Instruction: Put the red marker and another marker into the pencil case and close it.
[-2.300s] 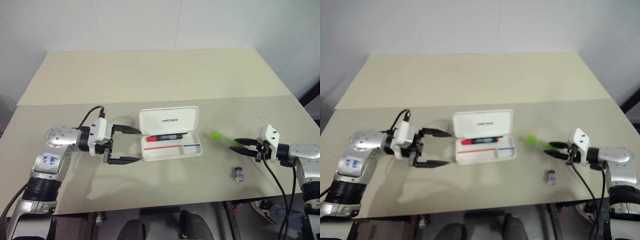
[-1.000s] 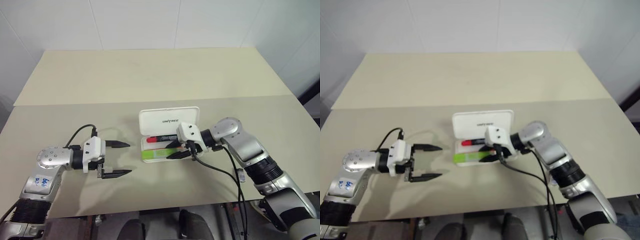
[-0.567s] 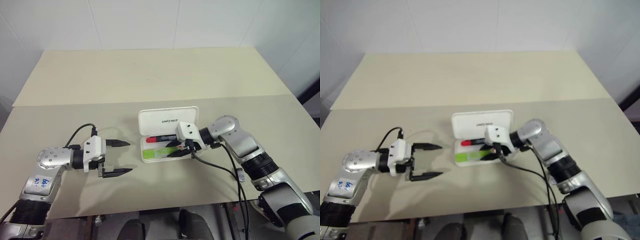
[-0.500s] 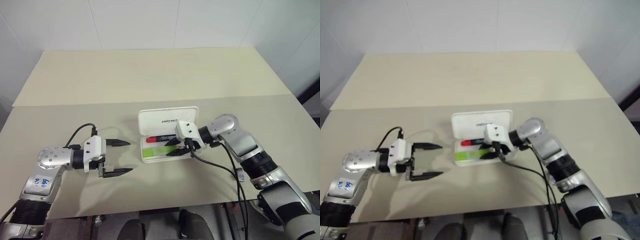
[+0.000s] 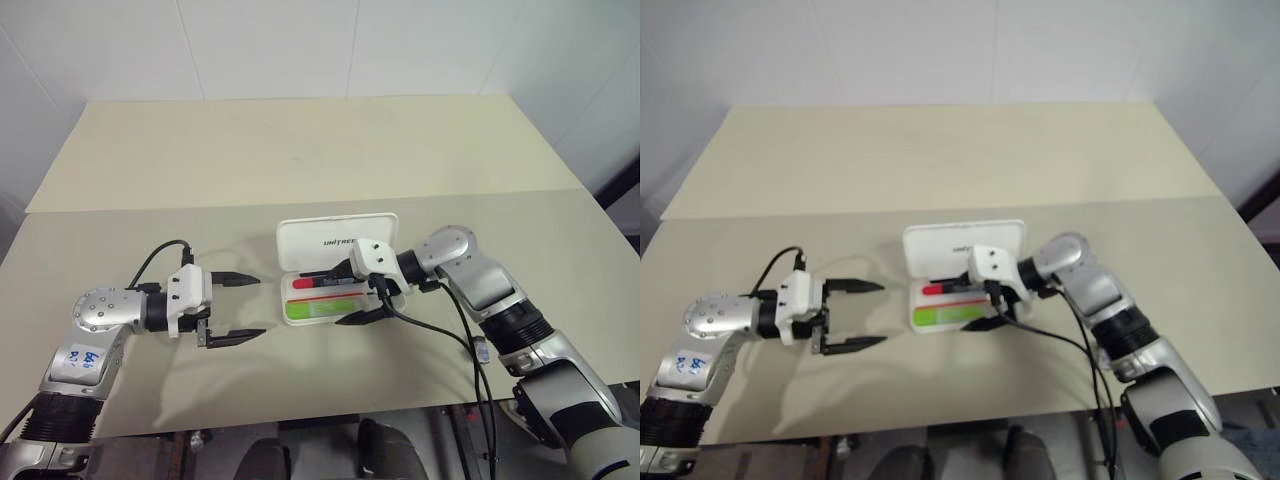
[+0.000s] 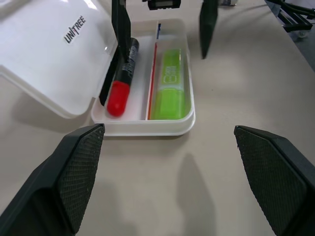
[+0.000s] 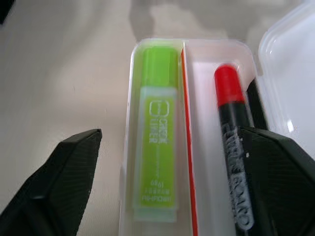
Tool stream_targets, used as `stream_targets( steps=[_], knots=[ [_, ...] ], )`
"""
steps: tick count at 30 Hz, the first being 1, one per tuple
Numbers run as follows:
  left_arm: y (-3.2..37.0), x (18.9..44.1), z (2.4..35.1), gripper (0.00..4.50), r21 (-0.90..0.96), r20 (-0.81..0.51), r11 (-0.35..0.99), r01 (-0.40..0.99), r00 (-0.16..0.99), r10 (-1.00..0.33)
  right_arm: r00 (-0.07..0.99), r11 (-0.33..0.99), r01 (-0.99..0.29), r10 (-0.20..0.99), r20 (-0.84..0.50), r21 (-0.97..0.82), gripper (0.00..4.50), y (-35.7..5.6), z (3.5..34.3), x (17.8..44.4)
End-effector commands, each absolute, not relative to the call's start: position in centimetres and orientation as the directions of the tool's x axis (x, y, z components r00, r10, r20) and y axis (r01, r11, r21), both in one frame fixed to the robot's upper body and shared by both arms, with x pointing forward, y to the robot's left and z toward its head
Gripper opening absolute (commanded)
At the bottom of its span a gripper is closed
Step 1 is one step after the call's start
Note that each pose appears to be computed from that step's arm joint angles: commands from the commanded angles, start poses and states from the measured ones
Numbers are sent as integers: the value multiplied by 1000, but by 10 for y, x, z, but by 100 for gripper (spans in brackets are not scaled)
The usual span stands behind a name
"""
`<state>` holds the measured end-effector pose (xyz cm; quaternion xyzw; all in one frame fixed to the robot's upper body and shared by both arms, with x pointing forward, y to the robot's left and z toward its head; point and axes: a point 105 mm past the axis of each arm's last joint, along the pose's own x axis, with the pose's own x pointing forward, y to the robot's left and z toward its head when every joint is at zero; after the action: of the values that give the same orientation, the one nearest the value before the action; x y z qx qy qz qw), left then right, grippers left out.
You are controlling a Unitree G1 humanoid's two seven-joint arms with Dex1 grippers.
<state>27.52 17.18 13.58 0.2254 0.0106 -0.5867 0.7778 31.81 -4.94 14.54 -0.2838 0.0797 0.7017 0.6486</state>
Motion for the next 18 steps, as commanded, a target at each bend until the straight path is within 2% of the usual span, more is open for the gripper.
stream_targets(
  steps=[1, 6, 9, 13, 18],
  knots=[
    [168, 276, 143, 450, 364, -260, 197, 910, 303, -917, 4, -138, -935, 917, -400, -327, 445, -44, 185, 314],
    [159, 277, 145, 450, 367, -250, 170, 915, 273, -929, 3, -114, -946, 933, -360, -304, 445, -55, 197, 305],
    [142, 274, 147, 450, 373, -225, 135, 918, 230, -947, 8, -83, -962, 944, -330, -260, 445, -81, 201, 289],
    [120, 270, 147, 450, 373, -193, 94, 923, 177, -965, 159, 103, -979, 928, -338, -177, 445, -130, 191, 273],
    [98, 263, 148, 450, 363, -151, 86, 928, 150, -977, 356, 323, -934, 870, -342, -150, 445, -177, 188, 254]
  ],
)
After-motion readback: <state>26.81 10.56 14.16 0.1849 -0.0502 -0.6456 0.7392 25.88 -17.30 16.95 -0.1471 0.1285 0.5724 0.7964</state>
